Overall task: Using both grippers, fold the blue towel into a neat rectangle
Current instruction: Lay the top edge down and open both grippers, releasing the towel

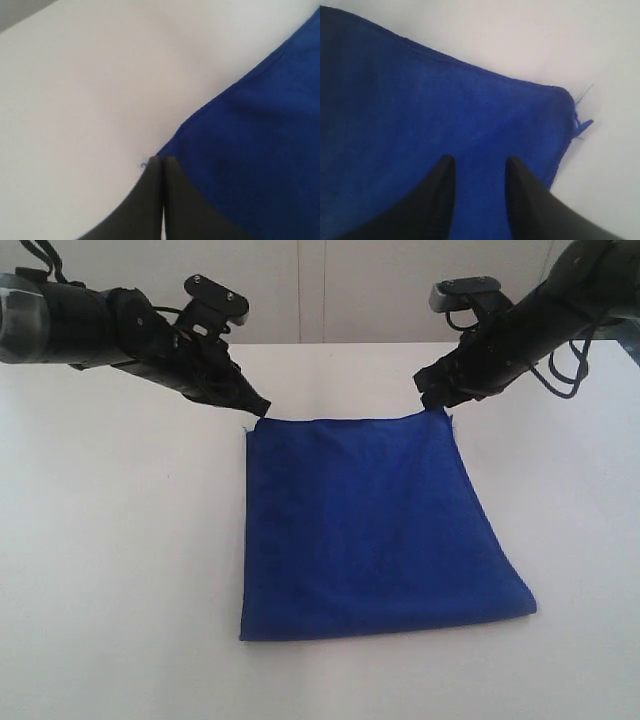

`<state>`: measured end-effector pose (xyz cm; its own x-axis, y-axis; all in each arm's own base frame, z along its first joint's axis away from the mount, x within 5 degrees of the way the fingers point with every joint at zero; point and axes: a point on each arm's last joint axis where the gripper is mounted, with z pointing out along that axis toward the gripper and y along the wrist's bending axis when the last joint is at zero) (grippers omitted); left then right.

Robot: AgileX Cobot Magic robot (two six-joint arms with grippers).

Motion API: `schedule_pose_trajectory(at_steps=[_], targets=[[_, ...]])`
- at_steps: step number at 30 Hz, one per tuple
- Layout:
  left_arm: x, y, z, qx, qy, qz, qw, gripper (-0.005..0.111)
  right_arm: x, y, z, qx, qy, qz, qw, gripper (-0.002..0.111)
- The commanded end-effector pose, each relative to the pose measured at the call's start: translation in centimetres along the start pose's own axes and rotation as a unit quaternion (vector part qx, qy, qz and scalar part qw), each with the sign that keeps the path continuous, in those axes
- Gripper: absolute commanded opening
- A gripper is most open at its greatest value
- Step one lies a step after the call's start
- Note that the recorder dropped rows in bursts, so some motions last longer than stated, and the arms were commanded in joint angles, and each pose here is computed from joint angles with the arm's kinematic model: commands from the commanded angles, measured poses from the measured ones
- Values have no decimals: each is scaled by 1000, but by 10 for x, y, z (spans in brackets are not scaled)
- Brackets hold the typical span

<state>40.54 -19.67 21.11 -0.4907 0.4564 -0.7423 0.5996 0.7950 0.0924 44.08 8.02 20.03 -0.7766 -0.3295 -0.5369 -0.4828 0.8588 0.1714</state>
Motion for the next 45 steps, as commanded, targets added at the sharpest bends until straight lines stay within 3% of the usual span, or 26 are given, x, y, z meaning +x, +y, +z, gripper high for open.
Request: schedule_pose_trajectory(at_steps=[1, 7, 25, 28, 31, 38, 45], targets=[[-4, -4, 0, 30, 17, -91, 995, 0, 1, -4, -5, 5, 0, 13, 1000, 32], [-5, -5, 27, 51, 23, -135, 989, 0, 1, -6, -1, 8, -1, 16, 1000, 32], [24, -2, 84, 34, 52, -111, 992, 0, 7, -10, 13, 9, 8, 31, 999, 32], [25, -1, 84, 31, 54, -97, 993, 0, 7, -13, 13, 26, 11, 71, 997, 32], [26, -1, 84, 30, 56, -95, 993, 0, 10, -17, 15, 44, 16, 116, 992, 26], [28, -2, 86, 32, 60, -96, 993, 0, 16, -23, 36, 47, 21, 134, 990, 6], [28, -2, 86, 33, 63, -96, 993, 0, 28, -28, 57, 45, 46, 140, 988, 4]])
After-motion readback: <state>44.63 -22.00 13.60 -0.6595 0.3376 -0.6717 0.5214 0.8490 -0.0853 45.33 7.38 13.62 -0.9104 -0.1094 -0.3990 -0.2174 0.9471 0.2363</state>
